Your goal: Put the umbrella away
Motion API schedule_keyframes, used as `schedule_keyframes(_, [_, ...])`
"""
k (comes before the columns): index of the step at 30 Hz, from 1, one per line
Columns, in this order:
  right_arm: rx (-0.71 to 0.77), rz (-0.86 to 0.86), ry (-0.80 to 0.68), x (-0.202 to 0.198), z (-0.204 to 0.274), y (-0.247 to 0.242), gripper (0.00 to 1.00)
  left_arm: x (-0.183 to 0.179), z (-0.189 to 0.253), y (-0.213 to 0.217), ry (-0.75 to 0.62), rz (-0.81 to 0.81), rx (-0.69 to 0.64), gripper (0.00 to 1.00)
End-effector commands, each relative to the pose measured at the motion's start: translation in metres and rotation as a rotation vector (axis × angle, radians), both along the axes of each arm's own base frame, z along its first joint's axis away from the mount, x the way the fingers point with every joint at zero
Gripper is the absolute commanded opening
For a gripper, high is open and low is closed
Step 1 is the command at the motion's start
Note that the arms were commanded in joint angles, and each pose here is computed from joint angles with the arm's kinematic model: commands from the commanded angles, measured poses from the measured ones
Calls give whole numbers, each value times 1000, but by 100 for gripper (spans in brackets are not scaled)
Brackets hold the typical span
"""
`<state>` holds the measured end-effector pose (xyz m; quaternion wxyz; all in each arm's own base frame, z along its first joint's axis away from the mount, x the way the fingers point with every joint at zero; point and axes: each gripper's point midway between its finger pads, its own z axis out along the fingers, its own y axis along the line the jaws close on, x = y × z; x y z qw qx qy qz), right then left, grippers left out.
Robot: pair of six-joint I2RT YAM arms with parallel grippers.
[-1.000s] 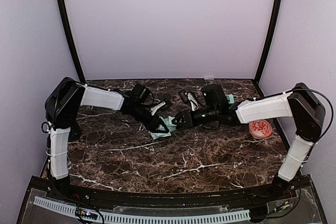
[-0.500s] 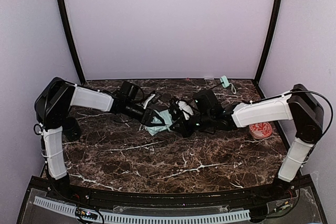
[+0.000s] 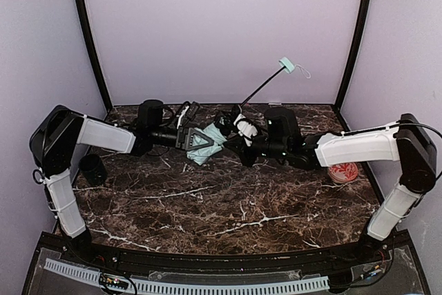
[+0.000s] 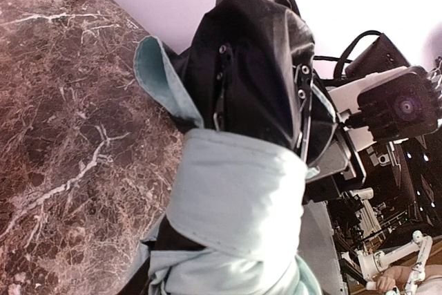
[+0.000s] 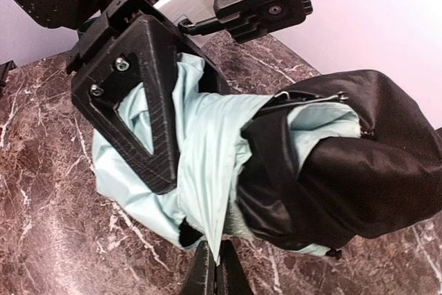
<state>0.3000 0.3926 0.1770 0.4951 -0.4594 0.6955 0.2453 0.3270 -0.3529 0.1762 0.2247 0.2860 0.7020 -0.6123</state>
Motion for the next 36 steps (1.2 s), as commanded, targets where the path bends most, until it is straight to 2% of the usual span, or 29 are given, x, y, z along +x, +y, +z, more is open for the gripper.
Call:
schedule_keyframes(1, [-186, -8, -10, 6, -39, -25, 0, -4, 91, 23, -232, -5, -166, 0])
schedule_keyframes(10, [-150, -37, -44, 15, -24, -31, 0, -32, 97, 21, -281, -108, -163, 0])
schedule_keyframes(15, [14, -9, -129, 13, 18, -17, 0, -67, 90, -6, -236, -212, -203, 0])
schedule_keyframes(18, [130, 35, -200, 0, 49, -7, 1, -73, 93, -18, -228, -228, -268, 0])
schedule_keyframes(23, [202, 38, -238, -8, 66, -4, 21, -70, 87, -21, -197, -236, -285, 0])
schedule_keyframes(29, [219, -108, -247, 9, 72, -30, 30, -76, 84, -18, -231, -238, -234, 0])
schedule_keyframes(32, [267, -98, -242, 6, 86, -36, 32, -77, 76, -17, -255, -235, -193, 0])
schedule_keyframes(36, [248, -55, -229, 2, 98, -32, 40, -72, 65, -17, -274, -204, -109, 0])
